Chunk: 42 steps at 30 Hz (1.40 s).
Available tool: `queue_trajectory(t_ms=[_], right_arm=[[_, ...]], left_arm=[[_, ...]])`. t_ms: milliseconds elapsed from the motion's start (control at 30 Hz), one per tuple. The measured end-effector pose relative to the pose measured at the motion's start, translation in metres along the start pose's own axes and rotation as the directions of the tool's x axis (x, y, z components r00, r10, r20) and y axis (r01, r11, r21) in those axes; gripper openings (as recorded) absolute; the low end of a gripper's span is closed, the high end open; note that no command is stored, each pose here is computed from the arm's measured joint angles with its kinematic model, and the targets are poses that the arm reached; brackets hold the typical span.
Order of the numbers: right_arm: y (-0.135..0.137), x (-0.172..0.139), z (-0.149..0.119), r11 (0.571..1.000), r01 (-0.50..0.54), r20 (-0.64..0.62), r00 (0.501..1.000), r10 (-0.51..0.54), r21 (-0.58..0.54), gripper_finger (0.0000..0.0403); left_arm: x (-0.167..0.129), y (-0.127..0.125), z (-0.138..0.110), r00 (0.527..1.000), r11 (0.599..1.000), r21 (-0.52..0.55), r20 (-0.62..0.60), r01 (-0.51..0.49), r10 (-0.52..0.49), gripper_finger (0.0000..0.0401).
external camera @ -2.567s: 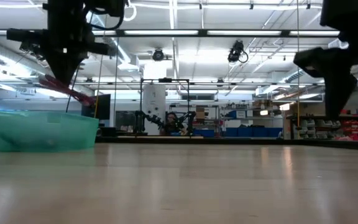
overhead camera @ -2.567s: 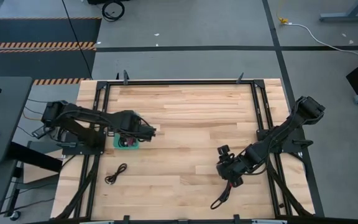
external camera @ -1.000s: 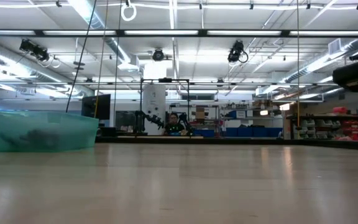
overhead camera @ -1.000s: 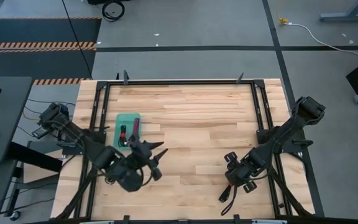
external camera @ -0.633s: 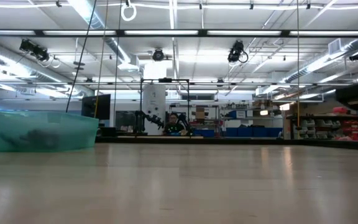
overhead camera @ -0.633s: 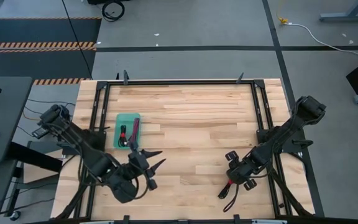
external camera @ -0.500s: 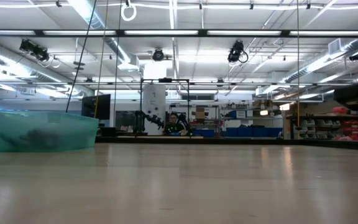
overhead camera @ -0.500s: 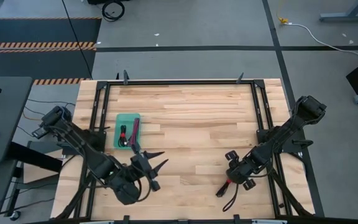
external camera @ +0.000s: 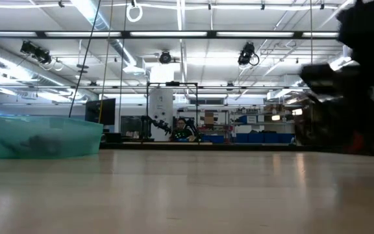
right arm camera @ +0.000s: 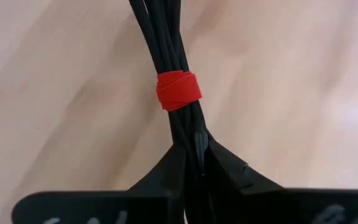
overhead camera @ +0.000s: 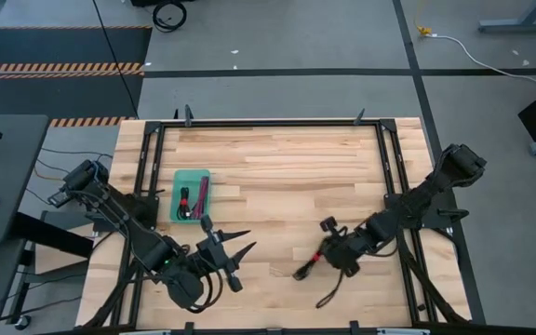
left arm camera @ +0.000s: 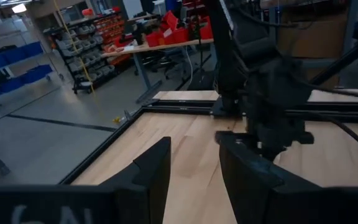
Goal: Pick and place USB-C Cables
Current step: Put the black USB cable into the green bin
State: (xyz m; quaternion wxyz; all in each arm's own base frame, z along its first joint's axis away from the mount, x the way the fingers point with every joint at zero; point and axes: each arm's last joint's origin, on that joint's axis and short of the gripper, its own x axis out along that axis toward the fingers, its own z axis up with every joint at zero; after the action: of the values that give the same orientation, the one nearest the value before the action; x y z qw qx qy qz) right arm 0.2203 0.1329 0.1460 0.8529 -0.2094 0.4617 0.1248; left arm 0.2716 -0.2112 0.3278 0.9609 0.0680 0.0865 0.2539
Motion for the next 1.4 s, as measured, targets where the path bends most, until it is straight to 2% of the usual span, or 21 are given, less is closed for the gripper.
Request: queue_trajectory(t_ms=[200,367,567,700,867,1033,1100,1233,1400], right_arm=[[-0.044,-0.005,0.039,0.992,0.115,0.177,0.979,-0.105,-0.046,0.0046],[-0.093,-0.012,0.059,0.977,0.201,0.286,0.942,-0.174,-0.067,0.0046],[-0.146,-0.025,0.072,0.975,0.222,0.399,0.893,-0.208,0.011,0.0046],[-0.167,-0.034,0.077,0.975,0.218,0.453,0.867,-0.207,0.029,0.0046],[-0.174,-0.041,0.084,0.98,0.195,0.548,0.817,-0.177,0.025,0.0046],[-0.165,-0.043,0.09,0.995,0.095,0.613,0.787,-0.071,-0.007,0.0046],[-0.161,-0.043,0.092,0.996,0.085,0.62,0.783,-0.054,-0.019,0.0046],[-0.154,-0.042,0.093,0.996,0.092,0.594,0.802,-0.063,-0.018,0.0046],[-0.15,-0.037,0.086,0.995,0.1,0.501,0.861,-0.085,-0.003,0.0046]], left_arm=[[0.0,0.0,0.001,1.0,1.0,-0.008,0.002,0.0,0.0,0.0144],[-0.005,-0.002,0.0,1.0,1.0,-0.004,0.005,0.016,-0.016,0.0144],[-0.005,-0.002,0.0,1.0,1.0,-0.004,0.006,0.01,-0.01,0.0144],[0.002,0.001,0.0,1.0,1.0,-0.024,0.001,-0.016,0.016,0.0144],[0.016,0.008,0.0,0.998,0.997,-0.055,-0.009,-0.062,0.061,0.0144],[0.035,0.01,-0.006,0.995,0.994,-0.058,-0.032,-0.097,0.095,0.0144],[0.043,0.009,-0.01,0.994,0.994,-0.045,-0.048,-0.096,0.094,0.0144],[0.05,0.008,-0.014,0.993,0.994,-0.014,-0.057,-0.108,0.107,0.0144],[0.043,0.004,-0.015,0.995,0.995,0.054,-0.052,-0.085,0.088,0.0144]])
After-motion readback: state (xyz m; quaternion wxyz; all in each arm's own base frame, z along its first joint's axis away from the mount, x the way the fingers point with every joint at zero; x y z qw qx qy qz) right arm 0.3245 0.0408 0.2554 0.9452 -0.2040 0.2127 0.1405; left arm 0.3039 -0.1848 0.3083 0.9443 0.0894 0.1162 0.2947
